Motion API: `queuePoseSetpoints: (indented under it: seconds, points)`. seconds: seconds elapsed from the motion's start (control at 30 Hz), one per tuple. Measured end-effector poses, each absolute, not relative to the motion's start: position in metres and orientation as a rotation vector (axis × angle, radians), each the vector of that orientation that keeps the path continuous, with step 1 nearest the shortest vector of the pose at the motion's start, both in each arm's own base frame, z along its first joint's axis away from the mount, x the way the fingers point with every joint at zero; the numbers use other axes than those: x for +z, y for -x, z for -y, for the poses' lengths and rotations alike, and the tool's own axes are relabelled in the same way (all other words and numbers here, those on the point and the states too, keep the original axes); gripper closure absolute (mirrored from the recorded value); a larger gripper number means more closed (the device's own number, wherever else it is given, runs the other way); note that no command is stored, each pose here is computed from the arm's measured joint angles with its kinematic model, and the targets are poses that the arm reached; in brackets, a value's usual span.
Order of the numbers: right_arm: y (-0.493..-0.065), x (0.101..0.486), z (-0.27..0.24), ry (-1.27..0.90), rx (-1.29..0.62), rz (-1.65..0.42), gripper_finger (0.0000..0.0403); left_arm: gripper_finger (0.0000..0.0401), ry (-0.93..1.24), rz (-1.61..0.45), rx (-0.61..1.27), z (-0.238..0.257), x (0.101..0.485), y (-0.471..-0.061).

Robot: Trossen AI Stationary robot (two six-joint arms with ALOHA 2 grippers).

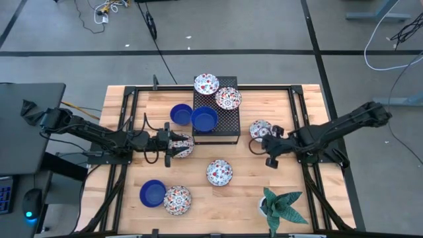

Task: Pick & Place Mini bowls
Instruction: Stack the top red patterned bowl on the red patterned bowl on the shelf

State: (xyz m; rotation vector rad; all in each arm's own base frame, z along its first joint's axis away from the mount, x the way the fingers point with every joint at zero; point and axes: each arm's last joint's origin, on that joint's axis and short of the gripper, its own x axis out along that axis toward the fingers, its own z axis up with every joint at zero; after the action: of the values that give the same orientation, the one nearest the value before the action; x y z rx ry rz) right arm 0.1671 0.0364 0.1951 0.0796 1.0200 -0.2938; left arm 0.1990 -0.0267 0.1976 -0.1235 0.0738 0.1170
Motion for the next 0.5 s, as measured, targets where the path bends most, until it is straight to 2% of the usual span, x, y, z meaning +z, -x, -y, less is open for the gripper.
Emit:
queuePoseSetpoints:
  seconds: [0.27,0.5]
  points:
    - [-0.164,0.174,-0.021,0.027,-0.361,-1.017,0.0278,0.0213,0.124,-0.074,0.119,0.027,0.198,-0.199]
    - [-0.163,0.159,-0.011,0.055,-0.378,-0.991,0.026,0.0213,0.124,-0.074,0.119,0.027,0.198,-0.199]
